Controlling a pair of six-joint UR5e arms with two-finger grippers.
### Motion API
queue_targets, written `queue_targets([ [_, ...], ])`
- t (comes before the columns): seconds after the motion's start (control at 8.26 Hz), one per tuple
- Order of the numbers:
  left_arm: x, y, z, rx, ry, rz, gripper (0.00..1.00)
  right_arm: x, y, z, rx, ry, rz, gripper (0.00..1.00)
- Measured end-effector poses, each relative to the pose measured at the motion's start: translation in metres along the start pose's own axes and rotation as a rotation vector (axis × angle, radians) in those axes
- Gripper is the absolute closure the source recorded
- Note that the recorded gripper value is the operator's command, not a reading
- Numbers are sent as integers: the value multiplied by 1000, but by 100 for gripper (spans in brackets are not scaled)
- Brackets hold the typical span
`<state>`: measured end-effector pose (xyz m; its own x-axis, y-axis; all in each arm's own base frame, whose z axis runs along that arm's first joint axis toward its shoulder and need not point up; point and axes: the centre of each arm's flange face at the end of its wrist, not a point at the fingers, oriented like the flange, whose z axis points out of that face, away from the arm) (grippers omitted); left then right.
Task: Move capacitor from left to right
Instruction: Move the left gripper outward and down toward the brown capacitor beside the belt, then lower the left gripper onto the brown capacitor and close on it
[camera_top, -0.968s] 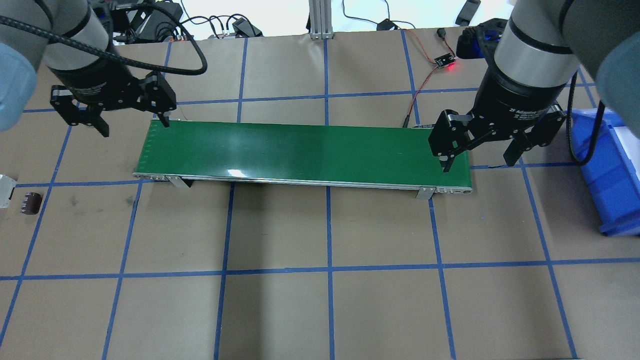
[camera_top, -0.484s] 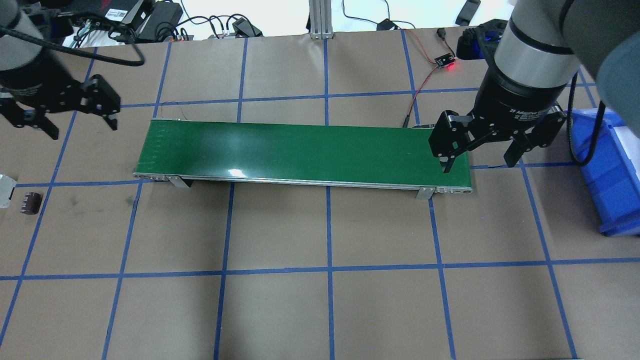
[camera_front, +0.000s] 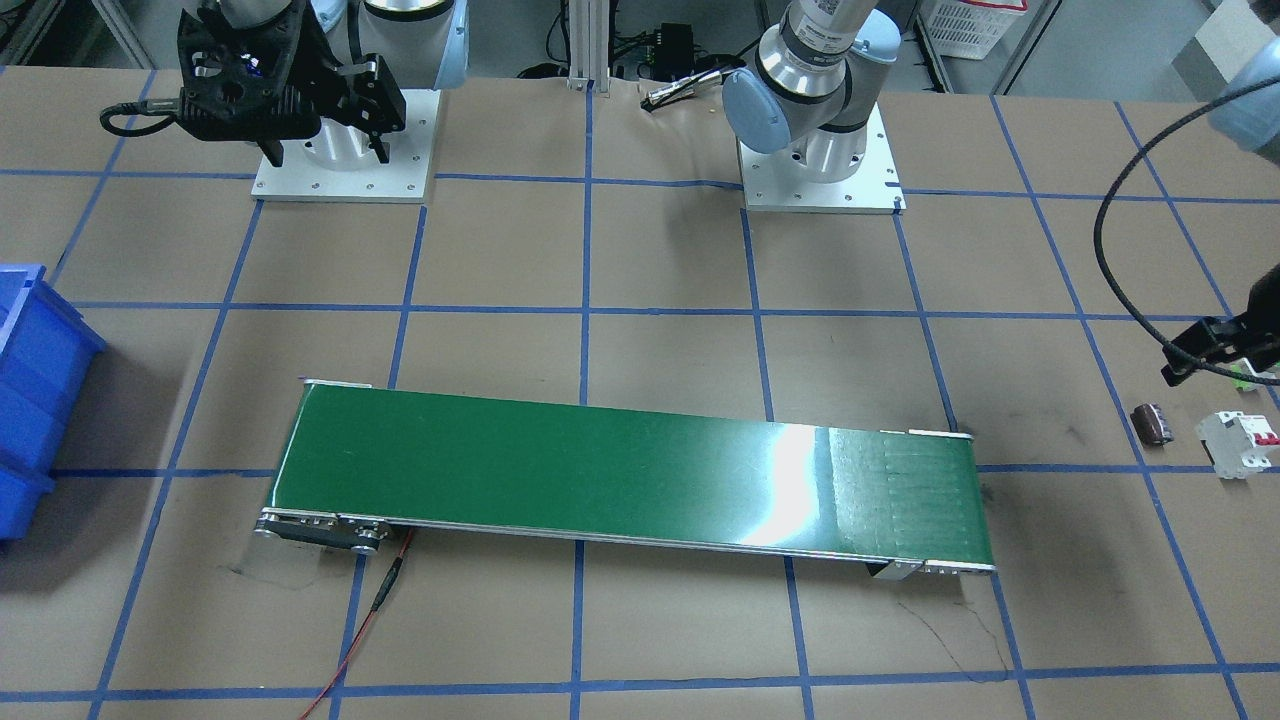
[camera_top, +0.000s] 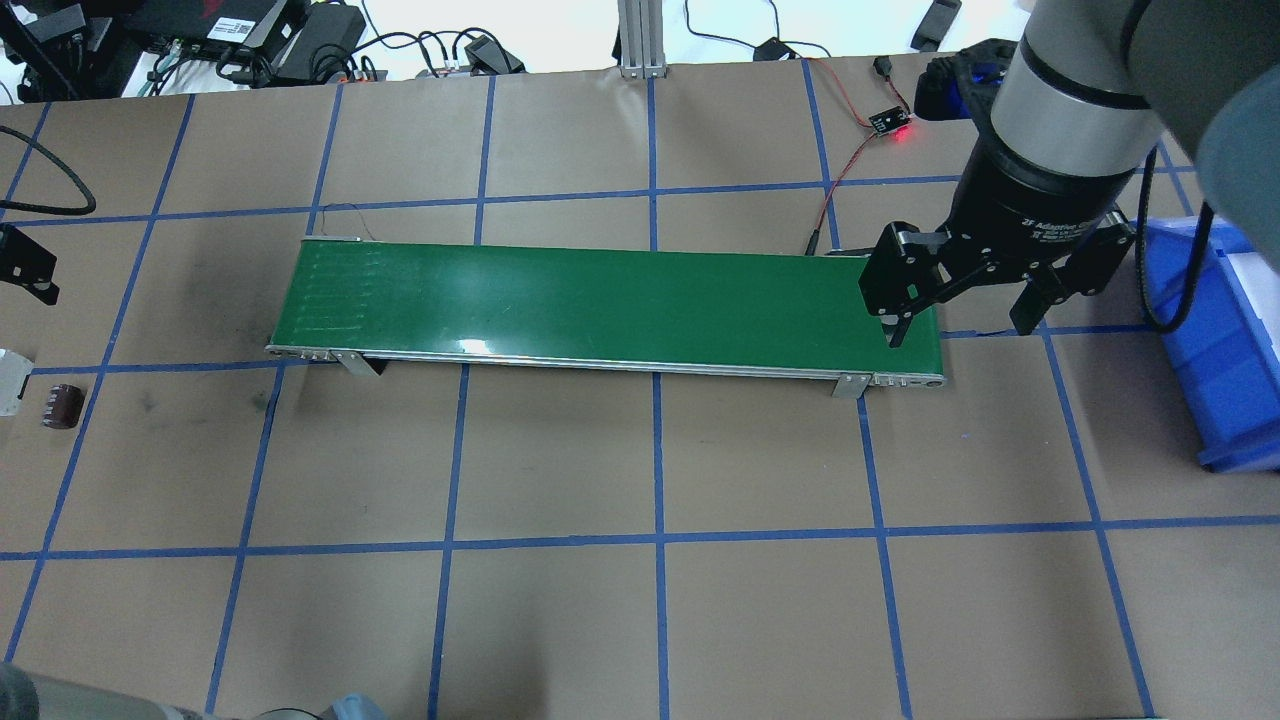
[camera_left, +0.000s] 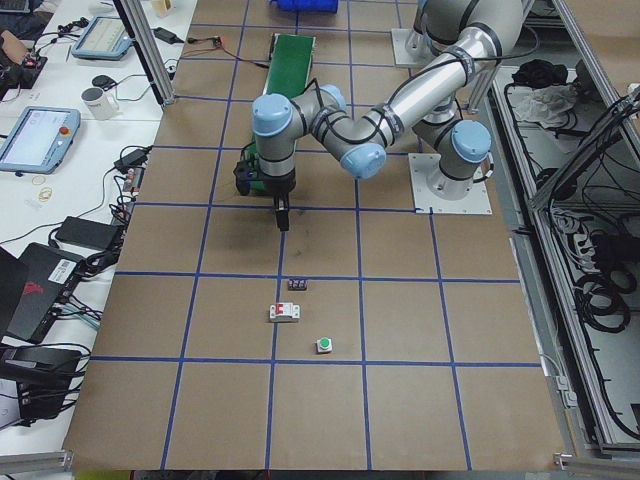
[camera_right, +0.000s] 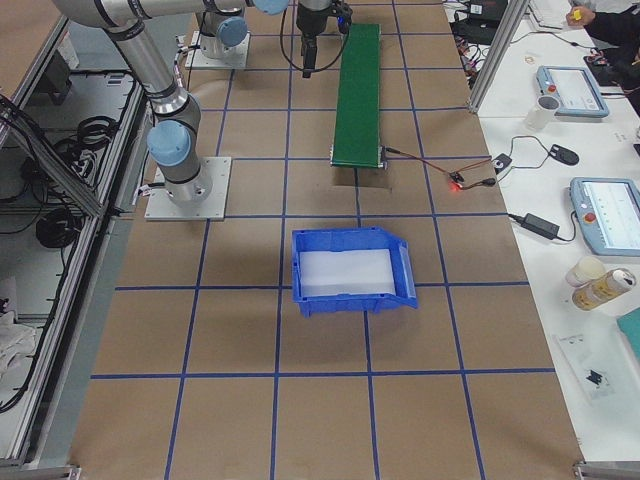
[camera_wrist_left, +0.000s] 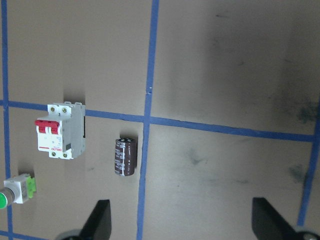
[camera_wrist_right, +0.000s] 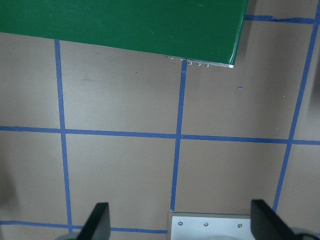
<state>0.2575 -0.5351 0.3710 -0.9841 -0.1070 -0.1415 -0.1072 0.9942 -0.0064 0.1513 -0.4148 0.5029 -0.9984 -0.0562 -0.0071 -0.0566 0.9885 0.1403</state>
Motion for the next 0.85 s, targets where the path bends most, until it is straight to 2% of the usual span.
queue_targets([
  [0.24, -30, -9, 44, -3, -16, 73, 0, 0, 0, 0, 0, -1, 1, 0],
  [0.85, -67, -14, 136, -39, 16, 177, 0, 0, 0, 0, 0, 1, 1, 0],
])
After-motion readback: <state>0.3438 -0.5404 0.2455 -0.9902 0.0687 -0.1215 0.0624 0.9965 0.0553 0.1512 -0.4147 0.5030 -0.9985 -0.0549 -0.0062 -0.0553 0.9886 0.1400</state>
